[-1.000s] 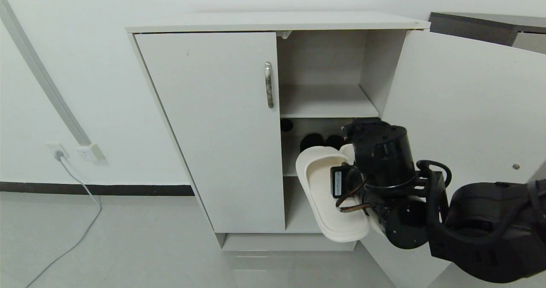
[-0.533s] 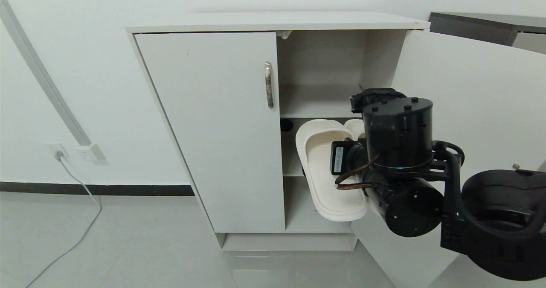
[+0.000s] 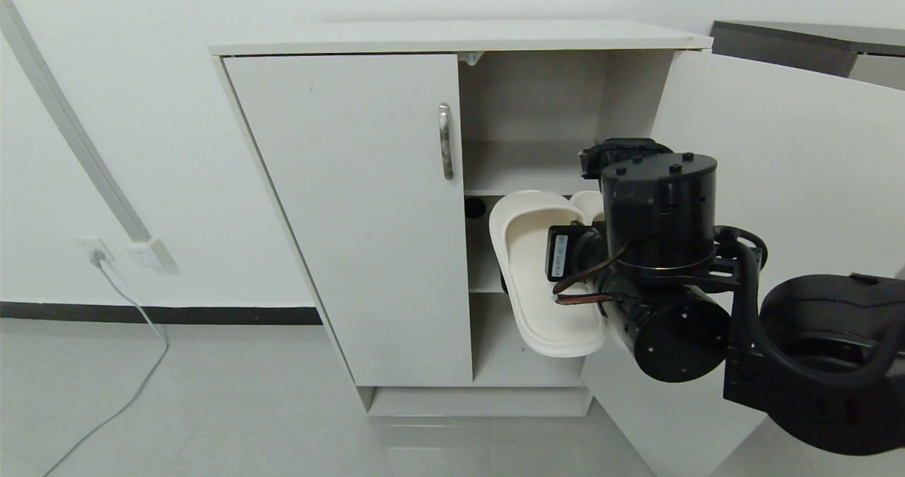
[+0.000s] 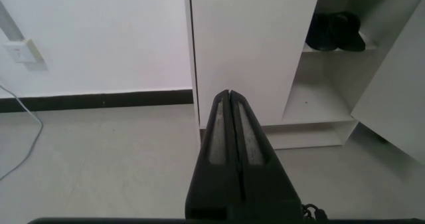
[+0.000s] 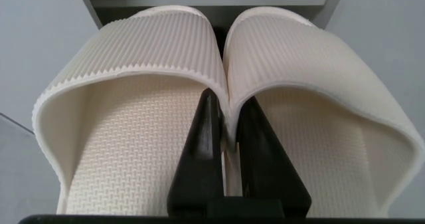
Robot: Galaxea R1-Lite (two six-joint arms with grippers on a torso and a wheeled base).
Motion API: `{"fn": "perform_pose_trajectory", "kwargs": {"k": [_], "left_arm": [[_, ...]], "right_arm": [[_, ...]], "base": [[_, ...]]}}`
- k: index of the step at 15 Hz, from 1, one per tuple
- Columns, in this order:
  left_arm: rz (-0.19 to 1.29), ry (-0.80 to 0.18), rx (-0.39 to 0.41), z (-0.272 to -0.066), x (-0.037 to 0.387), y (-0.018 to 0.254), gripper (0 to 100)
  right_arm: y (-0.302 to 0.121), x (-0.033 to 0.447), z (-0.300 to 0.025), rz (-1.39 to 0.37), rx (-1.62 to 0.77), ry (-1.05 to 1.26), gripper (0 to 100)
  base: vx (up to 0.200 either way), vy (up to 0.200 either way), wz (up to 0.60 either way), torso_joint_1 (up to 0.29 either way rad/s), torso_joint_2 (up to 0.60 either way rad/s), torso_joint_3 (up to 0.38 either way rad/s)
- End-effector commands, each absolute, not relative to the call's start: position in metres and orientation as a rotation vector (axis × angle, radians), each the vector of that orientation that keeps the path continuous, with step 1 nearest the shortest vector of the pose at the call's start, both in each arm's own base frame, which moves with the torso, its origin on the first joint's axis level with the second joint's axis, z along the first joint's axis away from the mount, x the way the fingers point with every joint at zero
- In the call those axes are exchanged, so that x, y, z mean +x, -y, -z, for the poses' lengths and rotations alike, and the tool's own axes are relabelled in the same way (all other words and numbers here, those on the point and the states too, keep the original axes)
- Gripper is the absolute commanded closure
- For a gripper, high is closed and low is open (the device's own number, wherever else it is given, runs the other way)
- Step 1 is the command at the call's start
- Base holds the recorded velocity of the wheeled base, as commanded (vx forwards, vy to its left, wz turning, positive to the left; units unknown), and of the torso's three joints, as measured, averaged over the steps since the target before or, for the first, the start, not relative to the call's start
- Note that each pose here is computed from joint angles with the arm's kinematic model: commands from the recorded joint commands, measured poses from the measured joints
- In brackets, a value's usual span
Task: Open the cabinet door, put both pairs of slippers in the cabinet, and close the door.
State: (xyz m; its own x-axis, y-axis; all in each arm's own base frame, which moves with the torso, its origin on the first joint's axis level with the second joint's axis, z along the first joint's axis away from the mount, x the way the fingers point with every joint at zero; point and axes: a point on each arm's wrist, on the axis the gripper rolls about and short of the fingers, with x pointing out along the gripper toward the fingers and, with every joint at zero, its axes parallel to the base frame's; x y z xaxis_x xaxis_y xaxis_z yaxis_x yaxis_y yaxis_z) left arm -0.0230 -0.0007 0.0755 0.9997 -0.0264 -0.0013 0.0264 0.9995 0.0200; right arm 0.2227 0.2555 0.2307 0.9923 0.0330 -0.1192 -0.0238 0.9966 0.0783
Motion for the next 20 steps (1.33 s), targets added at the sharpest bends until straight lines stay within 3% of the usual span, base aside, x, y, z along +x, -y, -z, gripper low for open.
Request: {"fn": "perform_pose_trajectory", "kwargs": {"k": [1,11,20], "left_arm": [[0.026,-0.003,0.020,-0.075,-0.023,0.001,100],[0.026,-0.003,0.020,-0.075,-0.023,0.001,100],[0.026,-0.003,0.020,-0.075,-0.023,0.001,100]], "right_arm": [[-0.257,0.224,-0.229,-0.028,0.073,-0.123,100],[-0.254,0.230,-0.228,-0.014,0.050,-0.124,100],[-0.261,0.249,-0.218,-0.025,0.040,-0.145,100]], "base": [[0.200,0.000,0.00,-0.012,0.00,0.002],[0.200,0.000,0.00,0.002,0.00,0.004],[0.000,0.000,0.00,0.000,0.00,0.000]]}}
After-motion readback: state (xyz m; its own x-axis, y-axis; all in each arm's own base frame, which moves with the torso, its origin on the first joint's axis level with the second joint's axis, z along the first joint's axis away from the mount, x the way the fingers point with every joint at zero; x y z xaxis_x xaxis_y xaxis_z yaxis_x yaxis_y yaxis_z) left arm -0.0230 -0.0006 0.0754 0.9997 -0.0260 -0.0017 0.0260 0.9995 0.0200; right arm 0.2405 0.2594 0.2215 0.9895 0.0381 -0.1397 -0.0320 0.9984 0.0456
